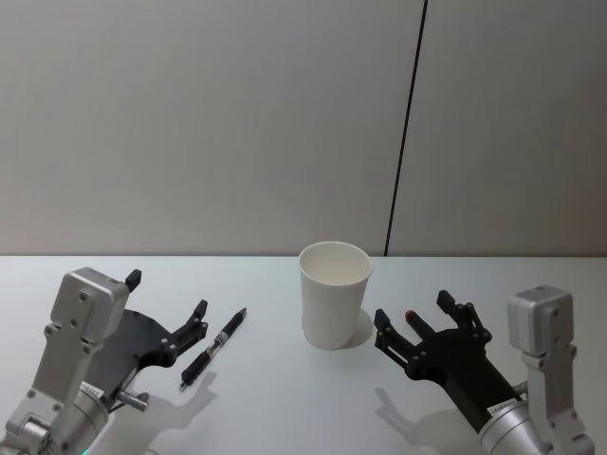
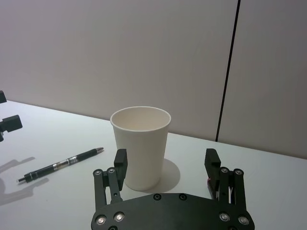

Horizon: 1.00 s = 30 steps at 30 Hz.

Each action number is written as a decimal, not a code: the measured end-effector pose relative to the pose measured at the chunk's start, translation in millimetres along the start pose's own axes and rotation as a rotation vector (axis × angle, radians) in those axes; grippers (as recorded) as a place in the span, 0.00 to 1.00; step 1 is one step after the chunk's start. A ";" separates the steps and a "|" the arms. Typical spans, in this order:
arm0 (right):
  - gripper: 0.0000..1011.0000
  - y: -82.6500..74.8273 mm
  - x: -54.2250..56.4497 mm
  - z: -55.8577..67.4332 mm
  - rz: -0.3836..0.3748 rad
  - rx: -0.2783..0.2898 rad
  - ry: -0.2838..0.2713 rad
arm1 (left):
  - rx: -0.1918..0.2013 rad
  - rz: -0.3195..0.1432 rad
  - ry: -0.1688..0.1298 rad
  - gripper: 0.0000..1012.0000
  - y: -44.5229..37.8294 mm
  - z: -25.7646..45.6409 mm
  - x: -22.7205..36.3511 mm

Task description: Place the pen into the pen holder.

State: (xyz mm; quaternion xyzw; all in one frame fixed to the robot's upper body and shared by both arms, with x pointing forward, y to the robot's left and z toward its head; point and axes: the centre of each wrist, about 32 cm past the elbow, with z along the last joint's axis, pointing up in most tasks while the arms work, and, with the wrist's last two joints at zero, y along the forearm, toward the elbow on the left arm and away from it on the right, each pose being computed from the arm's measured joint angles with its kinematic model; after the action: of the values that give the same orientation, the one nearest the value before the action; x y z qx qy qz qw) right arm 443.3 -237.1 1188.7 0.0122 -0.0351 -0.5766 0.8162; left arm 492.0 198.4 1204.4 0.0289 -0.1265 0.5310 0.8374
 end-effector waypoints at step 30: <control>0.99 0.0 0.0 0.0 0.000 0.000 0.000 | 0.000 0.000 0.000 0.99 0.0 0.0 0.0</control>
State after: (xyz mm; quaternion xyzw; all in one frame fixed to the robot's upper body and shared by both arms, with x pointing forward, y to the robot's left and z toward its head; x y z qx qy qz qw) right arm 443.3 -237.1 1188.7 0.0121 -0.0351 -0.5766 0.8162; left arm 492.0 198.4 1204.4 0.0289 -0.1265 0.5310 0.8374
